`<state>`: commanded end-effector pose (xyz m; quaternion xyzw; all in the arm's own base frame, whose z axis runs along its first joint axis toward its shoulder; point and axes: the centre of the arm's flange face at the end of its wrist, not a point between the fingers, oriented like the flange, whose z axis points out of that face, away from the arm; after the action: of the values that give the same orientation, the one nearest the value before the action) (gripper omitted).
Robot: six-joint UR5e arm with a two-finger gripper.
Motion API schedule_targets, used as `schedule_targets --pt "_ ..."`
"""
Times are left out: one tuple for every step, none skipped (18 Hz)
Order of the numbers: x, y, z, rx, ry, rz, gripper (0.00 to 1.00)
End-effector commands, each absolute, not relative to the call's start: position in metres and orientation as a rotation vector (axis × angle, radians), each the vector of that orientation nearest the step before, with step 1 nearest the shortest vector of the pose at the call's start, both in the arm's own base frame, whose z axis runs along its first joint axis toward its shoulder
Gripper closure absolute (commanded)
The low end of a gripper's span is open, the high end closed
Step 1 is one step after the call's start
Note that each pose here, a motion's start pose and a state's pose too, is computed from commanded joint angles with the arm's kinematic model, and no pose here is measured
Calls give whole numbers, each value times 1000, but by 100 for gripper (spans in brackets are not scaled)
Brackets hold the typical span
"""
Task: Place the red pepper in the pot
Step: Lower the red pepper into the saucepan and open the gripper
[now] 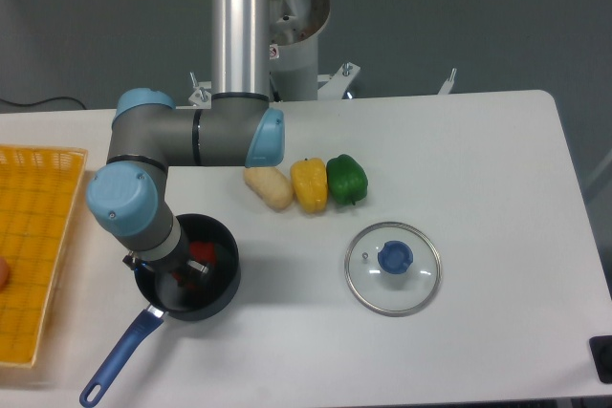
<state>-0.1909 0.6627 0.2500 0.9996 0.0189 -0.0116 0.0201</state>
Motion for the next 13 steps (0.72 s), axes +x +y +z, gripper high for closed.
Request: schedule_targets --pt "-191 662 248 3098 59 -34 62" --pt "-191 662 248 3097 56 -33 62" --pt "-191 662 247 3095 56 -32 62" --pt "-191 662 247 3095 56 -32 62" --pt "-191 662 245 3094 56 -31 62" --pt "-191 662 244 3092 56 -32 62" --pt "-190 663 244 3092 53 -32 61" --pt "-187 664 245 3093 46 -33 61" --pt "-186 664 245 3093 44 -33 61" --pt "-186 664 244 3092 44 -32 59" --pt "-186 664 240 3088 44 -29 58" --pt "-186 664 241 3089 44 -32 58" --pt "-186 664 240 3086 44 -35 58"
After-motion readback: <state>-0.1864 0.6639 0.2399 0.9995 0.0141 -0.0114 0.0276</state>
